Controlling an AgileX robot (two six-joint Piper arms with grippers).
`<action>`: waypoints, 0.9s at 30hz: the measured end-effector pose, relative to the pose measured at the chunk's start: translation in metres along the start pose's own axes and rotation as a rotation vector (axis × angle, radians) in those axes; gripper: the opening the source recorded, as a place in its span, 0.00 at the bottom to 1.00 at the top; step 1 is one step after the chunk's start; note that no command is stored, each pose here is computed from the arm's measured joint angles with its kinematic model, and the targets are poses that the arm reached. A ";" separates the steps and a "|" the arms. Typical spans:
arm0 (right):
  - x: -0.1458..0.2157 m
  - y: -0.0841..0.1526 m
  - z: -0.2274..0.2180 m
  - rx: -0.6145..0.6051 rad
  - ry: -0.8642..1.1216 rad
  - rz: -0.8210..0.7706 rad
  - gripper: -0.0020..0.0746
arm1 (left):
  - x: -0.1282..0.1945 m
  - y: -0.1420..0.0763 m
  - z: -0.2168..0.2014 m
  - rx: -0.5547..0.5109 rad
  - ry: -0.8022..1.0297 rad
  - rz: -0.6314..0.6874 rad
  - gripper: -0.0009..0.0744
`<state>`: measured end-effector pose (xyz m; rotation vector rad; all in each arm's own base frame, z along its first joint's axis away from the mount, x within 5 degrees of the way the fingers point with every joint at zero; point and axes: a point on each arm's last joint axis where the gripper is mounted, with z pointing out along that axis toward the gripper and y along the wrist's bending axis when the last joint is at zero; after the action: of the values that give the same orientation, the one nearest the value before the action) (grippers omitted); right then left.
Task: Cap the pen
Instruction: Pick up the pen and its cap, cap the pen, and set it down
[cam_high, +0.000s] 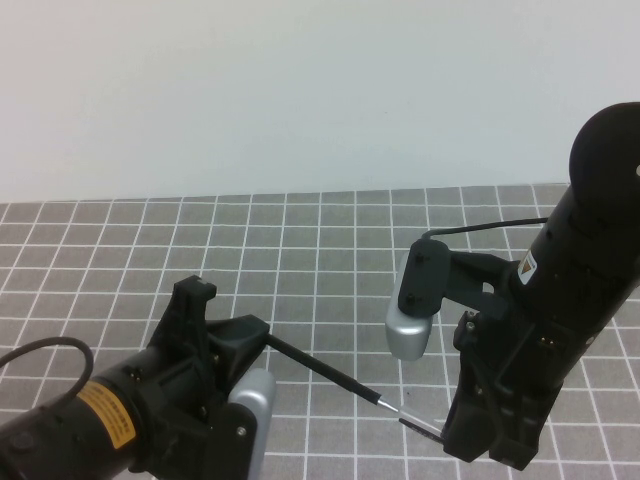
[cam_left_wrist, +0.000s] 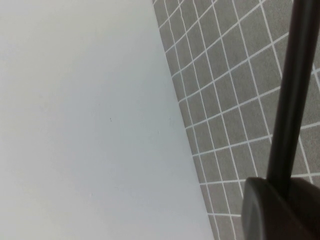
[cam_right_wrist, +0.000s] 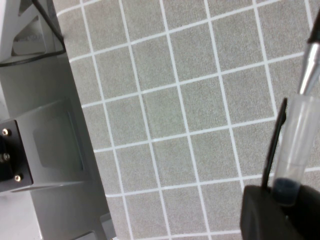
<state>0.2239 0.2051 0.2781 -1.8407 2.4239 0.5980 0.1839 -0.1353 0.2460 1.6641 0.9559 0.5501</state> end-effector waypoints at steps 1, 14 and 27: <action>0.000 0.000 0.000 0.000 0.000 0.000 0.02 | 0.000 0.000 0.000 0.002 0.000 0.002 0.07; -0.001 0.001 0.000 -0.013 -0.013 0.012 0.02 | -0.001 -0.003 0.000 0.027 -0.010 0.039 0.07; -0.002 0.000 0.002 -0.023 -0.010 0.061 0.02 | -0.001 -0.003 0.000 0.027 -0.010 0.041 0.07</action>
<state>0.2240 0.2077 0.2763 -1.7731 2.4848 0.6405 0.1823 -0.1362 0.2437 1.7126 0.9266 0.5580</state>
